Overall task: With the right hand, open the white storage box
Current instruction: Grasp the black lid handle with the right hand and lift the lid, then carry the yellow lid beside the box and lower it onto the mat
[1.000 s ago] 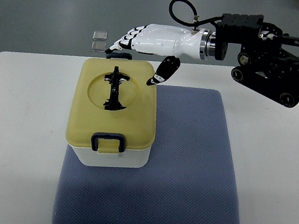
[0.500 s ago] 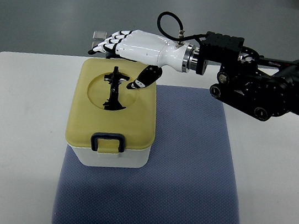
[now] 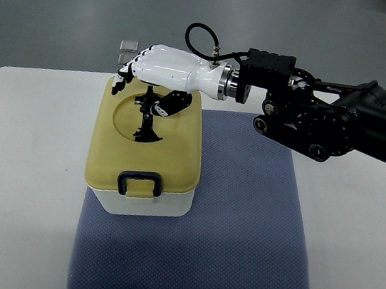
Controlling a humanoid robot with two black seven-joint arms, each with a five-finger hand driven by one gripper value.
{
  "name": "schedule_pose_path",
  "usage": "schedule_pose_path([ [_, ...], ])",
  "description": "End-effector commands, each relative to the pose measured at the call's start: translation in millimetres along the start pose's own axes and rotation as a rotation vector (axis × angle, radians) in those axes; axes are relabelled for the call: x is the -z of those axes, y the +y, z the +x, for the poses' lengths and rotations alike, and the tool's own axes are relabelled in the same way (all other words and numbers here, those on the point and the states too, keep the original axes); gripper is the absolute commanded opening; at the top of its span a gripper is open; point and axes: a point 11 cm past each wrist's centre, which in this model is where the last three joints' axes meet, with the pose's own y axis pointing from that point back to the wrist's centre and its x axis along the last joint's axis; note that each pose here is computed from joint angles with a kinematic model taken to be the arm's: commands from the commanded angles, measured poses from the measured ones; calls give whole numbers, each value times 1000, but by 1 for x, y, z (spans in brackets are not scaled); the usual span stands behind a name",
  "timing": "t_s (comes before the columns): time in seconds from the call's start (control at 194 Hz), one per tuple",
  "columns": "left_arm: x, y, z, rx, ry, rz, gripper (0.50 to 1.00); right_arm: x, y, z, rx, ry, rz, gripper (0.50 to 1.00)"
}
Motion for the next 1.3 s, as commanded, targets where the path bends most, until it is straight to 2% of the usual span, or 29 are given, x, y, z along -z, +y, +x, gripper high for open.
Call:
schedule_pose_path([
  [0.0, 0, 0, 0, -1, 0, 0, 1000, 2, -3, 1, -12, 5, 4, 519],
  [0.041, 0, 0, 0, -1, 0, 0, 1000, 2, -4, 3, -19, 10, 0, 500],
  [0.361, 0, 0, 0, -1, 0, 0, 1000, 5, -7, 39, -118, 25, 7, 500],
  [0.619, 0, 0, 0, 0, -1, -1, 1000, -12, 21, 73, -153, 70, -36, 500],
  [0.83, 0, 0, -1, 2, -4, -1, 1000, -34, 62, 83, -161, 92, -97, 500],
  [1.005, 0, 0, -1, 2, -4, 1, 1000, -54, 107, 90, -165, 106, -151, 500],
  [1.16, 0, 0, -1, 2, -4, 1, 1000, -75, 150, 77, -149, 95, -215, 500],
  [1.294, 0, 0, -1, 2, -6, 1, 1000, -89, 185, 50, -115, 61, -273, 500],
])
